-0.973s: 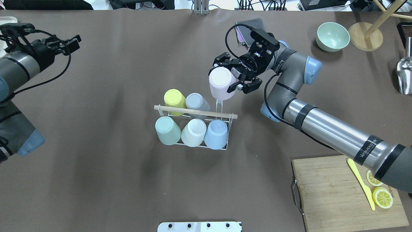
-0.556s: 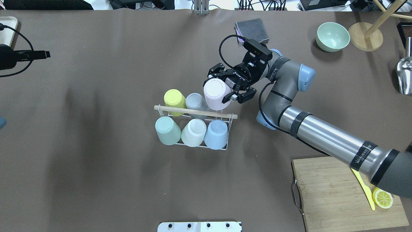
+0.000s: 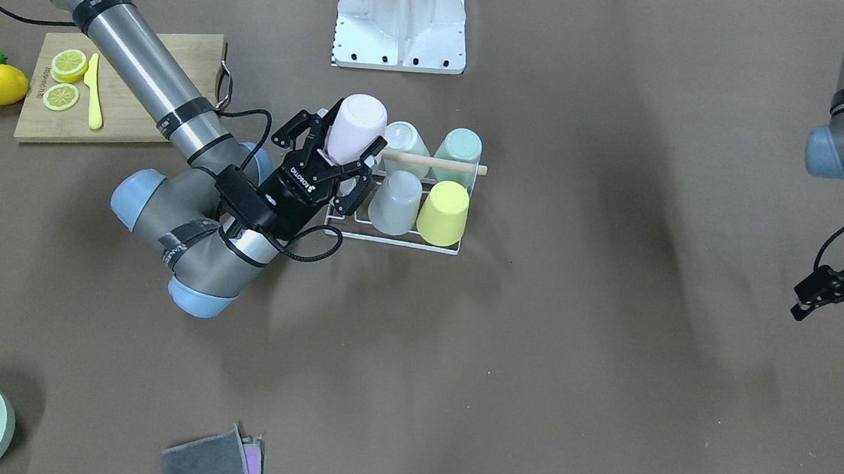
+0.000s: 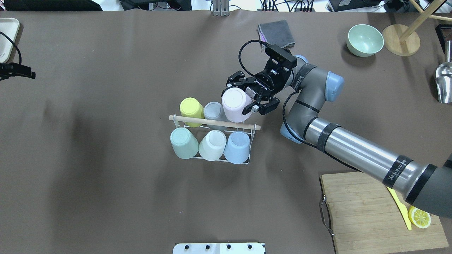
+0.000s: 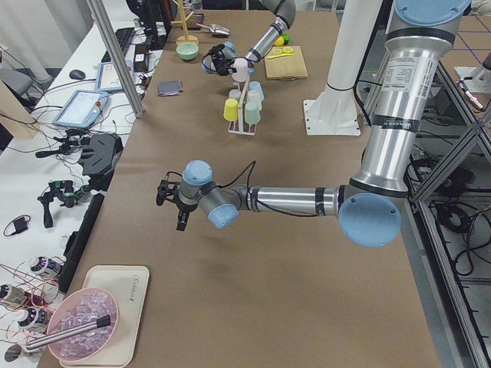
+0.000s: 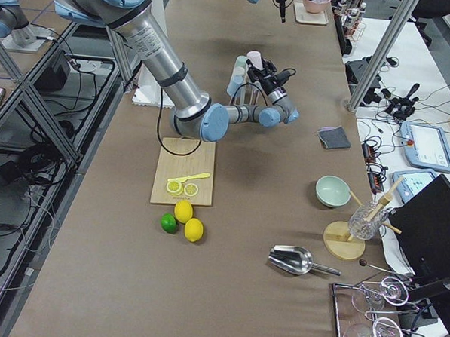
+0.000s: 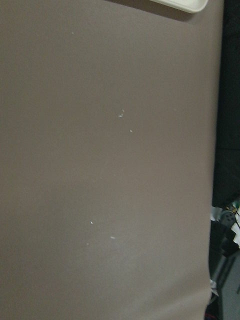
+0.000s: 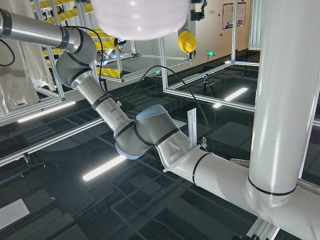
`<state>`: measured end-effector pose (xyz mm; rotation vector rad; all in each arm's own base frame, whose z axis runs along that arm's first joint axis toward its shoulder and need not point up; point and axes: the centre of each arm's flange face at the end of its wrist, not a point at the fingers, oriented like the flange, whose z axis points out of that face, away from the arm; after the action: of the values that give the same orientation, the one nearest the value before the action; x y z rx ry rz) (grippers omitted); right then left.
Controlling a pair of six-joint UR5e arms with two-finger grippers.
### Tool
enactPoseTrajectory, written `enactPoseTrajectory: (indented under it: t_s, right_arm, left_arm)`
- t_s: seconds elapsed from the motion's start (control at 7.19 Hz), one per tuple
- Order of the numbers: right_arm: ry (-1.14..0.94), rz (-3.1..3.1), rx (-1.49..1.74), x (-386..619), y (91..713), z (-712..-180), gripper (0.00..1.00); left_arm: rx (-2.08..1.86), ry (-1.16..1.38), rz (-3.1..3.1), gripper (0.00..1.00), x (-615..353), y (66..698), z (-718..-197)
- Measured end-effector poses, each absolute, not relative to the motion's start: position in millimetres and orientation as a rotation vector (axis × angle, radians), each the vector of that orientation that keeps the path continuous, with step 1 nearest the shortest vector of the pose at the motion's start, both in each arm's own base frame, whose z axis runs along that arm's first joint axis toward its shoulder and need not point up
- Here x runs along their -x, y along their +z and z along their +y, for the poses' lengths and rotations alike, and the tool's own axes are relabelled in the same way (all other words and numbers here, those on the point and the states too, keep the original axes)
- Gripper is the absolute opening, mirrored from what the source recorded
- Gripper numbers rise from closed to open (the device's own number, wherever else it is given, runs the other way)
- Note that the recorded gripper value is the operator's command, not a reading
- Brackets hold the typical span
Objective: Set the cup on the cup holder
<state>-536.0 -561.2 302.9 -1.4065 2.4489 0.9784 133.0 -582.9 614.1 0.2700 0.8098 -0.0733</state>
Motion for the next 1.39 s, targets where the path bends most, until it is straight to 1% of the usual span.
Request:
enactPoseTrajectory:
  t_s: [0.56, 0.83, 0.97, 1.11, 1.39]
  right_arm:
    - [0.969, 2.447, 1.425, 524, 300, -573, 0.34]
    - [0.967, 2.448, 1.433, 520, 302, -576, 0.40]
    - [0.967, 2.449, 1.433, 520, 302, -577, 0.78]
    - [0.967, 2.450, 1.432, 520, 302, -577, 0.99]
    - [0.969, 2.464, 1.414, 520, 300, -577, 1.00]
  left_arm:
    - [-0.152, 0.009, 0.762, 0.97, -45, 642, -584]
    - [-0.109, 0.012, 0.761, 0.97, -11, 655, -576]
    - [-0.078, 0.022, 0.760, 0.97, -1, 662, -566]
    - [-0.046, 0.038, 0.757, 0.97, 5, 675, -550]
    - [-0.004, 0.067, 0.752, 0.97, 15, 704, -517]
